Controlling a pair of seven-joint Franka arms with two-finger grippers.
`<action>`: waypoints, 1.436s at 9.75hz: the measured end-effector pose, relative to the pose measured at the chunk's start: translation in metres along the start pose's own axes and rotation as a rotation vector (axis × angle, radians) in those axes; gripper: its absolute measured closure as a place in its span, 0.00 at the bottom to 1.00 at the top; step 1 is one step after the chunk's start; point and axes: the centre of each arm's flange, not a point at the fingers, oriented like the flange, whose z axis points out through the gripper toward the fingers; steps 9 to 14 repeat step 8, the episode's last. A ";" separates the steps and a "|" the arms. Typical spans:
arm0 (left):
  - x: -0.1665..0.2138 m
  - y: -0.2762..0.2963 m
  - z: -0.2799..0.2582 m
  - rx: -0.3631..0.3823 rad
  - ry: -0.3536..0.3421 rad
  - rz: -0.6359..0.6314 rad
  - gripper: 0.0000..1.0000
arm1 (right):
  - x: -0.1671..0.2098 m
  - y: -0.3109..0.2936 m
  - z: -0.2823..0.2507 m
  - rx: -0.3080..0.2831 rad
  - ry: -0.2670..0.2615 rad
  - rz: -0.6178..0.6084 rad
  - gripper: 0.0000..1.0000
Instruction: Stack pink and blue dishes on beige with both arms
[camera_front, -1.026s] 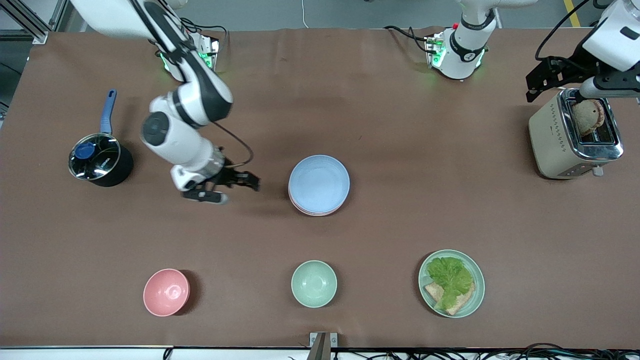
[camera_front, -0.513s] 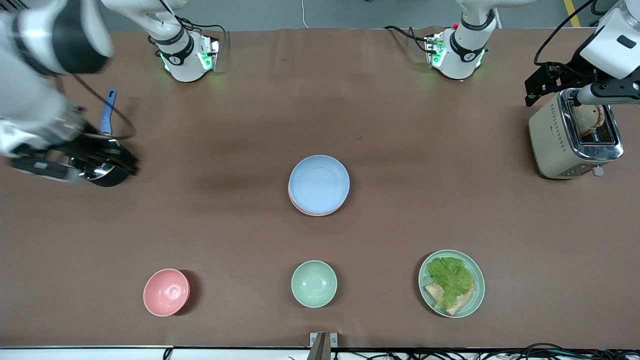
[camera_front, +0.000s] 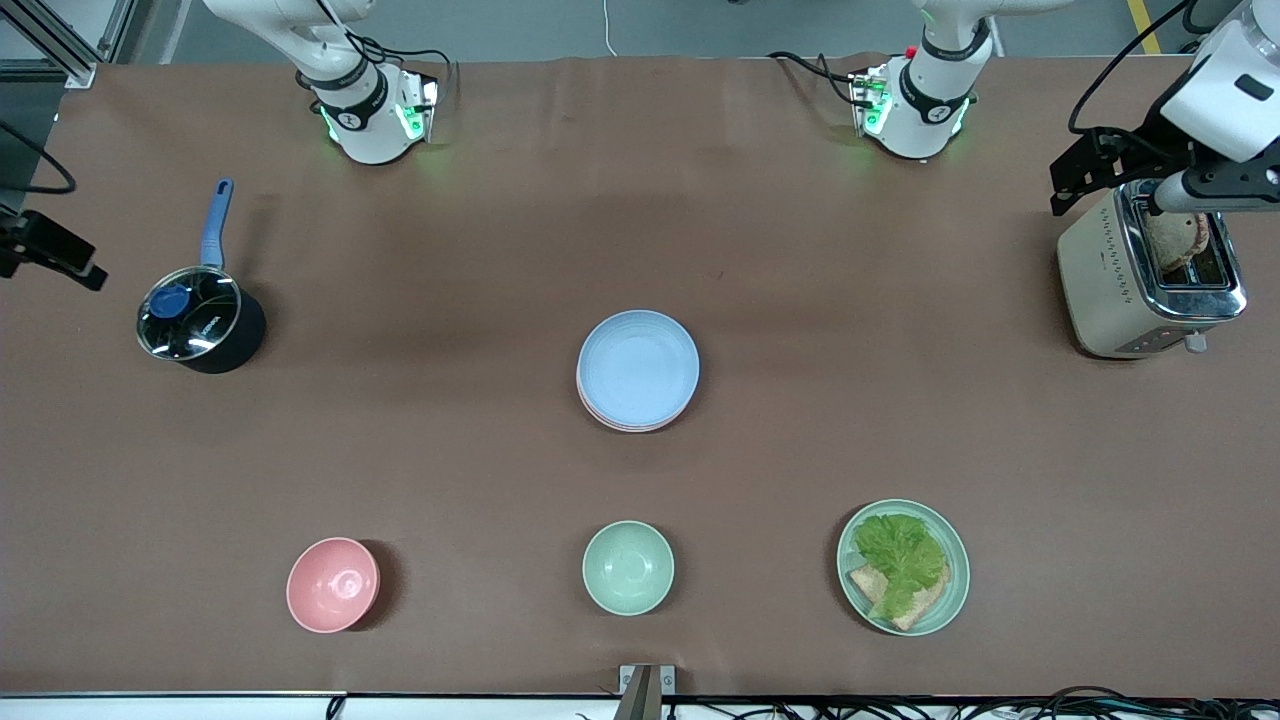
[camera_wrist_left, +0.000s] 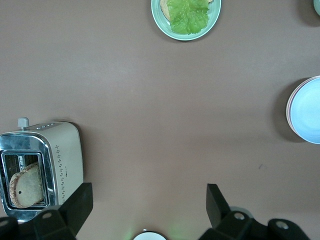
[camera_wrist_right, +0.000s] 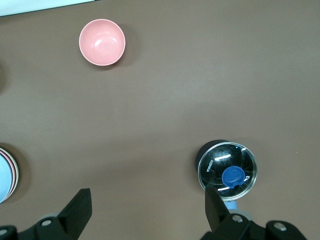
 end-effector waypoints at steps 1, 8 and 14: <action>0.003 0.001 0.003 0.000 -0.005 0.001 0.00 | 0.001 0.000 -0.001 0.000 0.003 -0.003 0.00; 0.004 0.002 -0.005 -0.003 0.014 0.004 0.00 | 0.001 -0.001 -0.003 -0.001 -0.008 -0.013 0.00; 0.004 0.002 -0.005 -0.003 0.014 0.004 0.00 | 0.001 -0.001 -0.003 -0.001 -0.008 -0.013 0.00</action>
